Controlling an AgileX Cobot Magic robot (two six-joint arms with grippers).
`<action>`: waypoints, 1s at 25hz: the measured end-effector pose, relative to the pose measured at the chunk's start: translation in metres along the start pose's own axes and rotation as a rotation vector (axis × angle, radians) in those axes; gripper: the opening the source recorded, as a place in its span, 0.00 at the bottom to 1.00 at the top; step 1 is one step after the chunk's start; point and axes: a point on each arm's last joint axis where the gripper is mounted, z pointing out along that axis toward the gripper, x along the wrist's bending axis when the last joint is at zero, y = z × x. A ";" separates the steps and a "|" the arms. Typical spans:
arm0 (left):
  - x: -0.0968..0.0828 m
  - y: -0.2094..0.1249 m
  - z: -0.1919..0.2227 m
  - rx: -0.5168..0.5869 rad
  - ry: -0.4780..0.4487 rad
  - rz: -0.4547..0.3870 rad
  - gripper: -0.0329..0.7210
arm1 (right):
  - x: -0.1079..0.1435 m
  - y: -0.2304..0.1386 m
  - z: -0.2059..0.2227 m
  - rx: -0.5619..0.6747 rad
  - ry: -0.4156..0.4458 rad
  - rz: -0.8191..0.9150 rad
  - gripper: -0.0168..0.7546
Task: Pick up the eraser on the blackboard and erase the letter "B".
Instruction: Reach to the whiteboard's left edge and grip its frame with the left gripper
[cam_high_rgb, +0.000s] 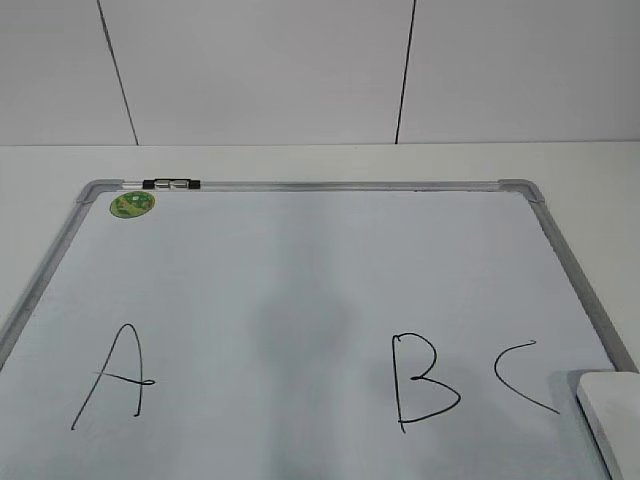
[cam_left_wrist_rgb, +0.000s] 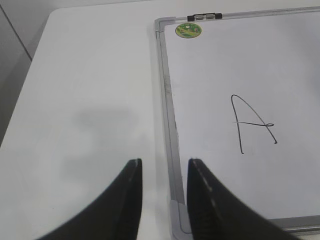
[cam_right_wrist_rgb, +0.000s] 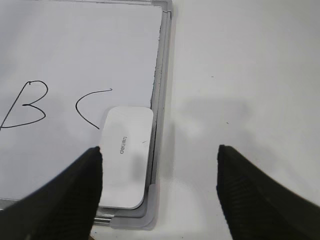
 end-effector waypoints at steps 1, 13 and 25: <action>0.000 0.000 0.000 0.000 0.000 0.000 0.36 | 0.000 0.000 0.000 0.000 0.000 0.000 0.74; 0.000 0.000 0.000 0.000 0.000 0.000 0.36 | 0.000 0.000 0.000 0.000 0.000 0.000 0.74; 0.000 0.000 0.000 0.000 0.000 0.000 0.36 | 0.000 0.000 0.000 0.000 0.000 0.000 0.74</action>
